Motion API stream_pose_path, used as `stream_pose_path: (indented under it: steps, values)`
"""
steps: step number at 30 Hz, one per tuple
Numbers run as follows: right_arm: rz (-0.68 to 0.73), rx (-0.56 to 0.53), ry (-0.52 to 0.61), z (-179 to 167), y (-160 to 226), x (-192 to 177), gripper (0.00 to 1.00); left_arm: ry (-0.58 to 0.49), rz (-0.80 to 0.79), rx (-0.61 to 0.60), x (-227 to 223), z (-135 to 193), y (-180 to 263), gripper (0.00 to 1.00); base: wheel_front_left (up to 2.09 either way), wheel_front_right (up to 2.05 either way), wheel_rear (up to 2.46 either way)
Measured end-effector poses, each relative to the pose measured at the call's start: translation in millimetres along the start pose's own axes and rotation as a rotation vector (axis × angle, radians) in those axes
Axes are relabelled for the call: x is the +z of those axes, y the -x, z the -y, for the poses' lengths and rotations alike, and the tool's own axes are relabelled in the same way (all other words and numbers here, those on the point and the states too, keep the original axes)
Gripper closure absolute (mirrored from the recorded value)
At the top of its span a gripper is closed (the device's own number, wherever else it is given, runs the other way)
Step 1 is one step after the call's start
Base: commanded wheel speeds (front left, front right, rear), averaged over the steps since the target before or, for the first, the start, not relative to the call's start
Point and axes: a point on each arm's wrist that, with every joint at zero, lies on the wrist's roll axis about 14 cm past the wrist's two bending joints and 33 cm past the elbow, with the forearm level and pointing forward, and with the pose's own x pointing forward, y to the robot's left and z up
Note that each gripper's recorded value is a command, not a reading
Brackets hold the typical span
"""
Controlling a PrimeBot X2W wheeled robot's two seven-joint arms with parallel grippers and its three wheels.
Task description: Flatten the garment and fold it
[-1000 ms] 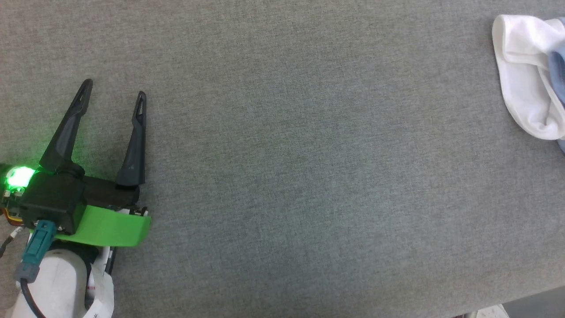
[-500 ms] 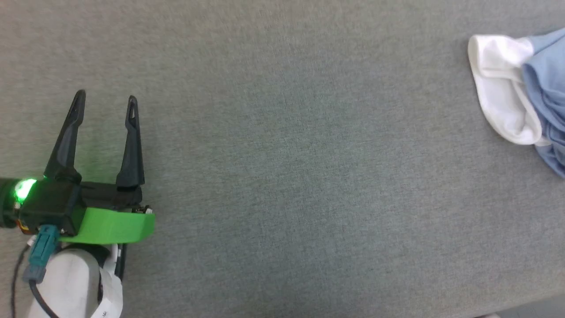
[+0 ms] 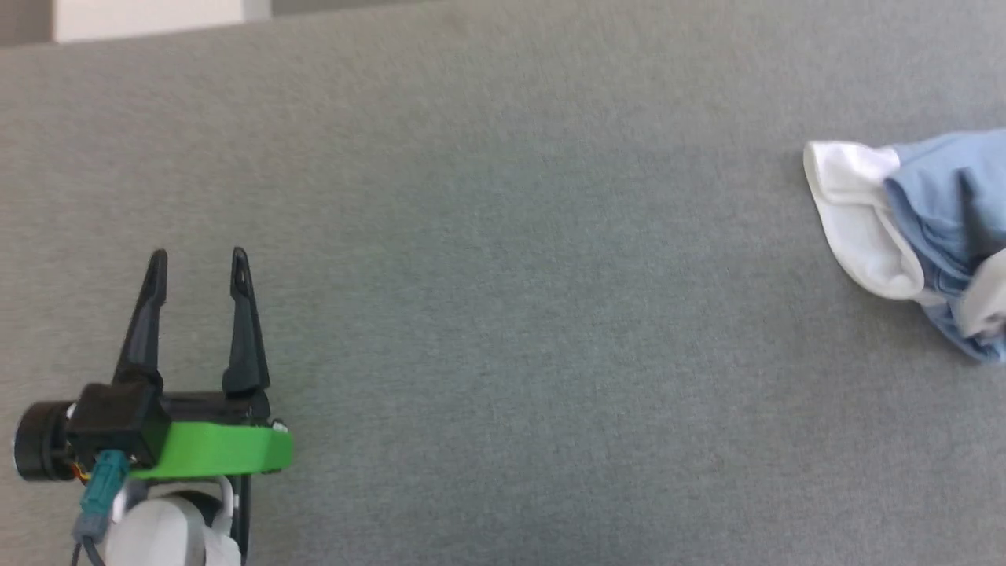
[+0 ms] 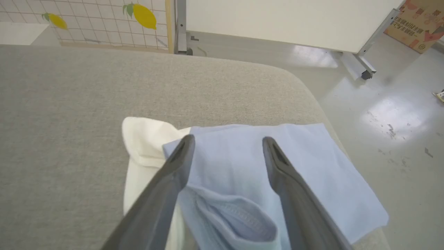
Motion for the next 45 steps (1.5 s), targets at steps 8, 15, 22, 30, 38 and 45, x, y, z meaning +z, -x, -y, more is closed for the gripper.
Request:
stream_pose_path:
  steps: [8, 15, 22, 30, 38, 45]
  values:
    - [0.258, 0.123, -0.153, -74, 51, 43, 0.0, -0.028, 0.022, 0.045, 24, -9, 33, 0.0, 0.0, 0.0, 0.0]
    - [0.367, 0.185, -0.257, -112, 94, 56, 0.0, -0.03, 0.039, 0.092, 41, -15, 66, 0.0, 0.0, 0.0, 0.0]
    - [0.412, 0.23, -0.283, -124, 123, 56, 0.0, 0.025, 0.059, 0.091, 52, -8, 94, 0.0, 0.0, 0.0, 0.0]
    - [0.379, 0.22, -0.334, -120, 134, 27, 0.0, 0.059, 0.083, 0.105, 60, -5, 110, 0.0, 0.0, 0.0, 0.0]
    - [0.355, 0.209, -0.36, -119, 134, 12, 0.0, 0.076, 0.054, 0.118, 50, -5, 115, 0.0, 0.0, 0.0, 0.0]
    - [0.361, 0.207, -0.362, -119, 133, 14, 0.0, 0.088, 0.038, 0.121, 44, -5, 114, 0.0, 0.0, 0.0, 0.0]
